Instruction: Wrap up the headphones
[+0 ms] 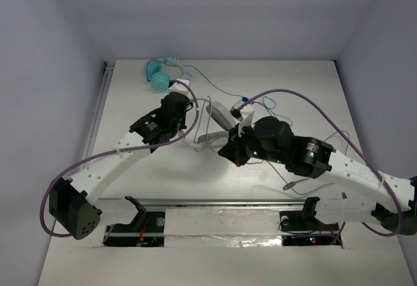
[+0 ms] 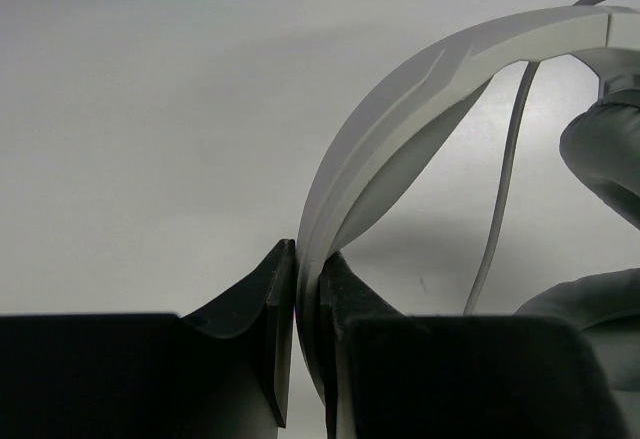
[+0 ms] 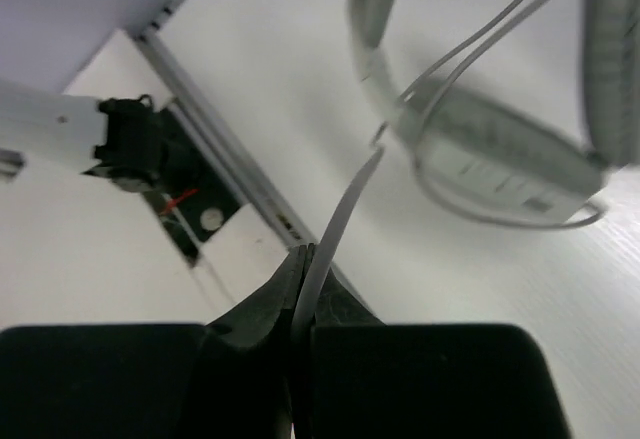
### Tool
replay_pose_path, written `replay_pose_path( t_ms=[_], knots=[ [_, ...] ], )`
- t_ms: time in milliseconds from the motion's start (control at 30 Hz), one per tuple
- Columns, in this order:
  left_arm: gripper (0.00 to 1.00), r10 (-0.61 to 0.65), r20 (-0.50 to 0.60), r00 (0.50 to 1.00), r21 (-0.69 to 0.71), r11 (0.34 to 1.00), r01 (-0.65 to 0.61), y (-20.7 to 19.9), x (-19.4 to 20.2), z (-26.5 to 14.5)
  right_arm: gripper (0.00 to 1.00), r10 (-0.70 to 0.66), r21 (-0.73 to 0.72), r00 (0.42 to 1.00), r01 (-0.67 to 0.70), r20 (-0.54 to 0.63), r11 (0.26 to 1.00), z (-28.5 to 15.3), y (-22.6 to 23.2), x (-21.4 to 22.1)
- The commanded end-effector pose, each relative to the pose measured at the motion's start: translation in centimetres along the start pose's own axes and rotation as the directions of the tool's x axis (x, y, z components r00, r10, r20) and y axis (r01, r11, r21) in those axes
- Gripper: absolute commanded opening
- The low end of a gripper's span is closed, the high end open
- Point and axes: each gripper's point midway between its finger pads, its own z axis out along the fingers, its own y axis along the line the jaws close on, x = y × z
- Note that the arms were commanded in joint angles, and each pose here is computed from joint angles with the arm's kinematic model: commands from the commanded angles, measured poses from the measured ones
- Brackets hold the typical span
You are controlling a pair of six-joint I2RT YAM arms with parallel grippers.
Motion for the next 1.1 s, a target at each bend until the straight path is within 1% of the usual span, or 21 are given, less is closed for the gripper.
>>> replay_pose_path(
  t_ms=[0, 33, 67, 100, 167, 233, 267, 300, 500, 600, 700, 733, 833, 967, 1000, 1067],
  knots=[
    [0.00, 0.032, 0.028, 0.999, 0.091, 0.995, -0.034, -2.1, -0.2, -1.3, 0.00, -0.118, 0.204, 0.993, 0.117, -0.003, 0.972, -0.4, -3.2, -1.6],
    [0.00, 0.058, 0.010, 0.998, 0.125, 0.990, -0.058, -2.8, 0.5, -1.5, 0.00, -0.132, 0.245, 0.991, 0.129, -0.004, 0.961, -0.6, -3.8, -2.1],
    [0.00, 0.082, -0.003, 0.997, 0.157, 0.984, -0.081, -3.6, 1.3, -1.8, 0.00, -0.151, 0.333, 0.988, 0.151, -0.023, 0.931, -0.3, -5.4, -2.1],
    [0.00, 0.093, -0.011, 0.996, 0.163, 0.983, -0.090, -3.8, 1.7, -2.0, 0.00, -0.161, 0.367, 0.987, 0.155, -0.014, 0.917, -0.3, -5.9, -2.7],
    [0.00, 0.106, -0.030, 0.994, 0.201, 0.975, -0.098, -4.2, 2.5, -2.2, 0.00, -0.195, 0.470, 0.981, 0.175, -0.006, 0.865, -0.7, -7.6, -3.6],
    [0.00, 0.108, -0.032, 0.994, 0.261, 0.960, -0.096, -5.1, 3.2, -2.8, 0.00, -0.216, 0.529, 0.976, 0.187, -0.007, 0.828, -0.6, -8.7, -4.0],
    [0.00, 0.113, -0.031, 0.993, 0.274, 0.957, -0.100, -5.2, 3.3, -2.9, 0.00, -0.234, 0.588, 0.972, 0.188, 0.001, 0.787, -1.0, -9.7, -4.5],
    [0.00, 0.112, -0.030, 0.993, 0.280, 0.955, -0.099, -5.1, 3.5, -3.1, 0.00, -0.241, 0.613, 0.970, 0.196, -0.009, 0.765, -0.8, -10.3, -4.4],
    [0.00, 0.133, -0.027, 0.991, 0.356, 0.927, -0.115, -5.8, 4.0, -4.2, 0.00, -0.252, 0.733, 0.966, 0.132, 0.055, 0.668, -1.2, -14.2, -6.3],
    [0.00, 0.133, -0.026, 0.991, 0.381, 0.918, -0.113, -6.0, 4.3, -4.5, 0.00, -0.240, 0.762, 0.967, 0.089, 0.089, 0.641, -1.5, -16.0, -7.2],
    [0.00, 0.128, -0.025, 0.991, 0.401, 0.910, -0.107, -6.3, 4.4, -4.7, 0.00, -0.228, 0.767, 0.969, 0.075, 0.095, 0.637, -1.0, -17.5, -7.3],
    [0.00, 0.126, -0.024, 0.992, 0.427, 0.898, -0.104, -6.8, 4.4, -4.9, 0.00, -0.217, 0.780, 0.971, 0.058, 0.102, 0.623, -1.2, -18.7, -7.3],
    [0.00, 0.127, -0.016, 0.992, 0.473, 0.875, -0.104, -7.5, 4.1, -5.6, 0.00, -0.205, 0.790, 0.973, 0.042, 0.106, 0.612, -0.7, -20.1, -7.6],
    [0.00, 0.132, -0.011, 0.991, 0.485, 0.868, -0.110, -7.5, 3.8, -6.1, 0.06, -0.188, 0.784, 0.974, 0.018, 0.127, 0.620, -0.4, -21.6, -8.0],
    [0.00, 0.132, -0.005, 0.991, 0.490, 0.864, -0.113, -7.5, 3.7, -6.3, 0.08, -0.185, 0.771, 0.975, 0.025, 0.121, 0.636, 0.0, -21.4, -7.9],
    [0.00, 0.140, -0.012, 0.990, 0.499, 0.859, -0.115, -7.6, 3.9, -6.5, 0.09, -0.180, 0.776, 0.976, 0.018, 0.123, 0.631, 0.2, -22.2, -8.0]
  ],
)
